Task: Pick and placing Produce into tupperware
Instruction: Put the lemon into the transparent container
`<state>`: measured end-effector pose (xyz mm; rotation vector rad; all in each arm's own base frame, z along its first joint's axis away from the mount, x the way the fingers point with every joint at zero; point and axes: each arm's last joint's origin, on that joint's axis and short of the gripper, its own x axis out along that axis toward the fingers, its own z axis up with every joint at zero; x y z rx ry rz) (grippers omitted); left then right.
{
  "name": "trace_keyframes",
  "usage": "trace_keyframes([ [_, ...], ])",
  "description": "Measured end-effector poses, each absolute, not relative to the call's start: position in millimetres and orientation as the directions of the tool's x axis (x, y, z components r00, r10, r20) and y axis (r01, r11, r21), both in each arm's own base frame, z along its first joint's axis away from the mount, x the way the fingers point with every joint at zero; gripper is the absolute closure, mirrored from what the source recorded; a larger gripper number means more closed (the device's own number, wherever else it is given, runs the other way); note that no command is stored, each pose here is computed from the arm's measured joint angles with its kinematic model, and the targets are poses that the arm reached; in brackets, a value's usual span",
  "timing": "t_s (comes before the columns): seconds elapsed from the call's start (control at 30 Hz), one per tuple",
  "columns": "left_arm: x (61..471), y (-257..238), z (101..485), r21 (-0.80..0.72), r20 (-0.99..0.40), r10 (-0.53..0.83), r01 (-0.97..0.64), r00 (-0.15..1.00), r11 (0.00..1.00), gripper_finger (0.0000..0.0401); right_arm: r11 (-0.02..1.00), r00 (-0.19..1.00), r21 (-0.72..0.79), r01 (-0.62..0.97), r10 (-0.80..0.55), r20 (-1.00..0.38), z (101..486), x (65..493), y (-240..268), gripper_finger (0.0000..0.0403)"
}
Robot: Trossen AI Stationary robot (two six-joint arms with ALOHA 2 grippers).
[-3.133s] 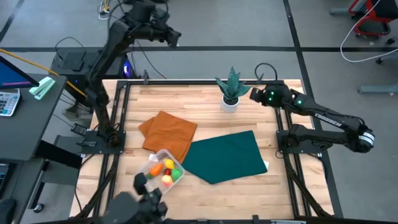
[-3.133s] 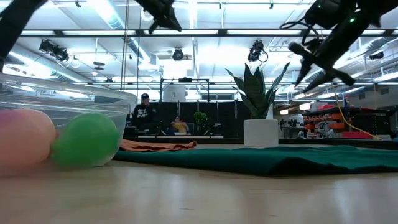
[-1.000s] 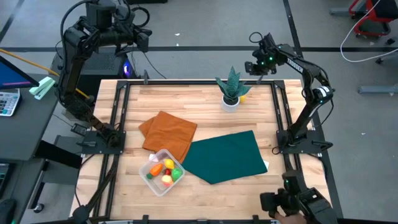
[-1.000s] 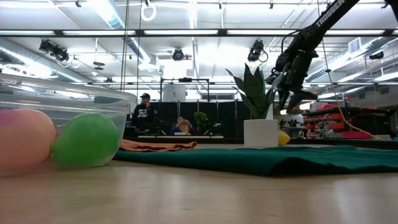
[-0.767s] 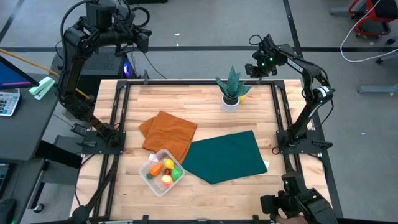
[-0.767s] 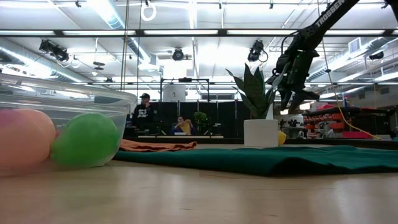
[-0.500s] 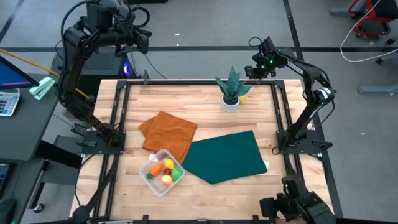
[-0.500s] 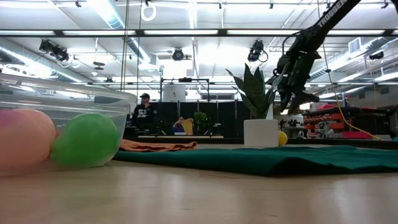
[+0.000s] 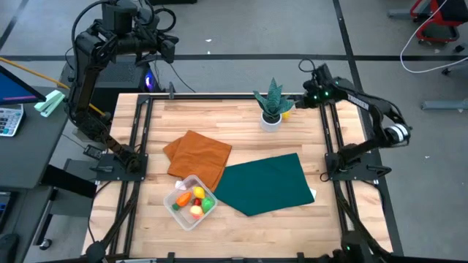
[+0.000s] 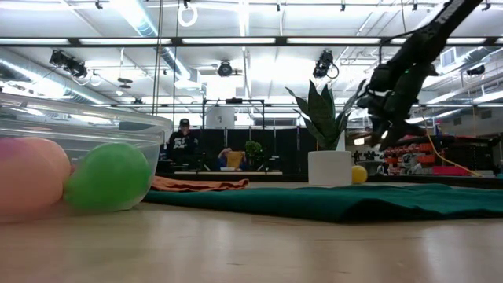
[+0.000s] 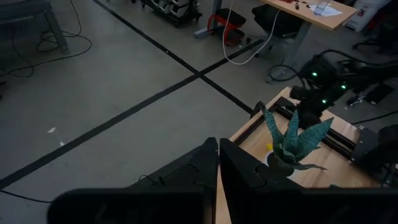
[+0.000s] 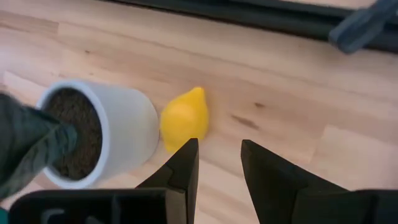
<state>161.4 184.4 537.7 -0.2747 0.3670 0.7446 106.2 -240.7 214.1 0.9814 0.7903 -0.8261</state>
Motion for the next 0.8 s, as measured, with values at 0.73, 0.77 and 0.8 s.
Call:
trace_keyframes([
  [0.73,162,185,538,-0.118,-0.414,0.607,-0.701,0.678,0.703,0.0384,0.211,0.489,0.444,0.871,-0.280,-0.826,193,101,-220,0.0184],
  [0.77,162,185,538,-0.118,-0.414,0.607,-0.701,0.678,0.703,0.0385,0.213,0.484,0.438,0.873,-0.282,-0.828,193,102,-220,0.0172],
  [0.8,162,185,538,-0.119,-0.414,0.607,-0.701,0.678,0.703,0.0386,0.214,0.479,0.433,0.876,-0.282,-0.831,192,103,-220,0.0160],
])
